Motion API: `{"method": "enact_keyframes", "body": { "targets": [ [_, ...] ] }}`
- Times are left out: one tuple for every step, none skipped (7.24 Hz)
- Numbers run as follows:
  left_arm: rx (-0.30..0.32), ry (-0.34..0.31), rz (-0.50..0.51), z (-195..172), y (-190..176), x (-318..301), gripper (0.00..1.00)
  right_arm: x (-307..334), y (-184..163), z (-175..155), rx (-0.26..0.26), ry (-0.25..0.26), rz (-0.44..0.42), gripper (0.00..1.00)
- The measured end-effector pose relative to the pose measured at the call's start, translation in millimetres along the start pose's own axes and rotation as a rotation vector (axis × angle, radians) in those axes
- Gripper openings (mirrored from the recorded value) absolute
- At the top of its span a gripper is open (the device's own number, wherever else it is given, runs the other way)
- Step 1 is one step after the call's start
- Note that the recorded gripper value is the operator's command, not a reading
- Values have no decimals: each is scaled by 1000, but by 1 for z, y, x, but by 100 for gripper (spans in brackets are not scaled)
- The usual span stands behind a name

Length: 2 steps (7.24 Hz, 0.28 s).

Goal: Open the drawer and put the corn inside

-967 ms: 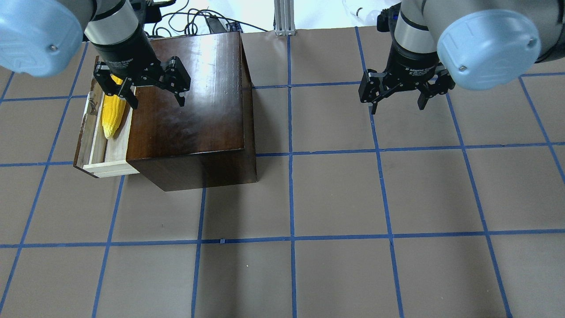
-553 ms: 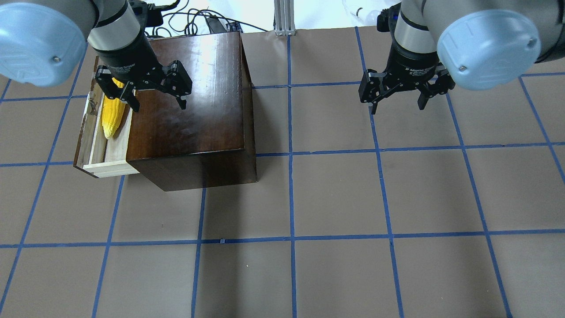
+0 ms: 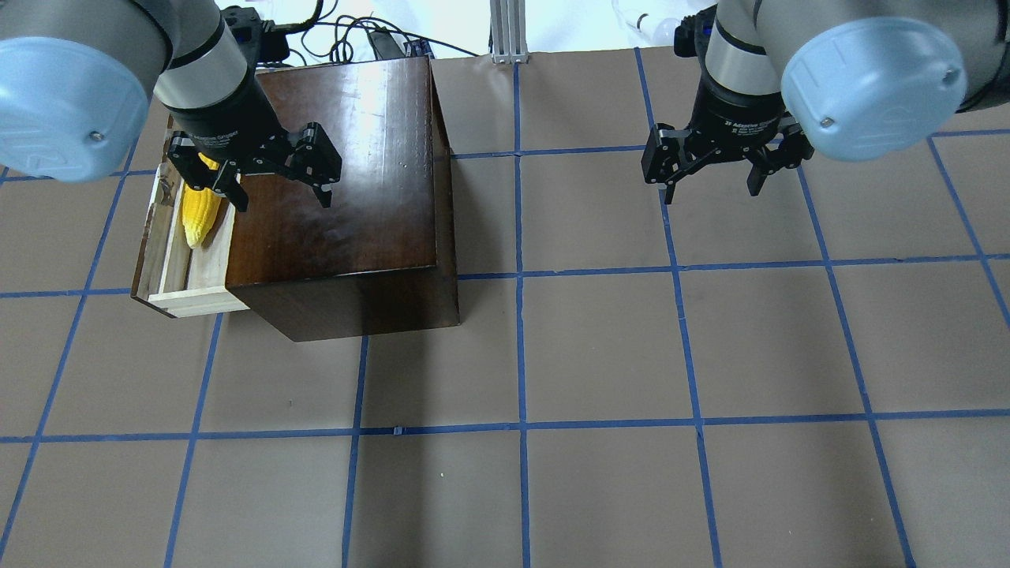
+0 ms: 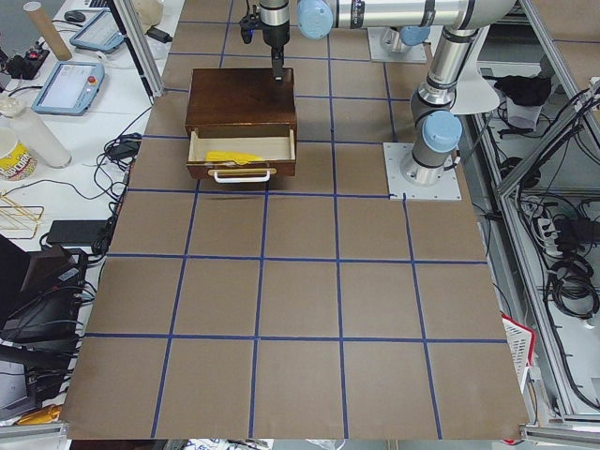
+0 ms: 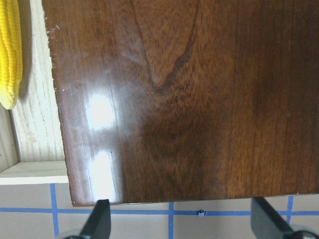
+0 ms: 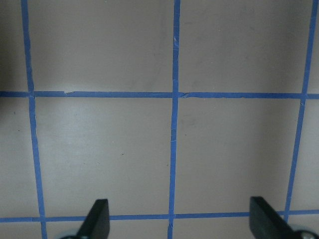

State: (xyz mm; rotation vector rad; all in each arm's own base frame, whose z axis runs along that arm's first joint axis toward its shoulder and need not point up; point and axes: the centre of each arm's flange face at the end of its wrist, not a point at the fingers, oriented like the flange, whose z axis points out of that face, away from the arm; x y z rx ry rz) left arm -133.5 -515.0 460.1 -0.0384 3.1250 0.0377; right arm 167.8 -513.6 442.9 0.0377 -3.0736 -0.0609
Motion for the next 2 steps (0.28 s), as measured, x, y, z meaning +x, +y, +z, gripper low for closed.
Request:
{"method": "enact_keyframes", "body": {
  "targets": [
    [7, -1, 0, -1, -1, 0, 100, 0, 0, 0, 0, 0, 0, 100],
    [10, -1, 1, -1, -1, 0, 100, 0, 0, 0, 0, 0, 0, 100]
  ]
}}
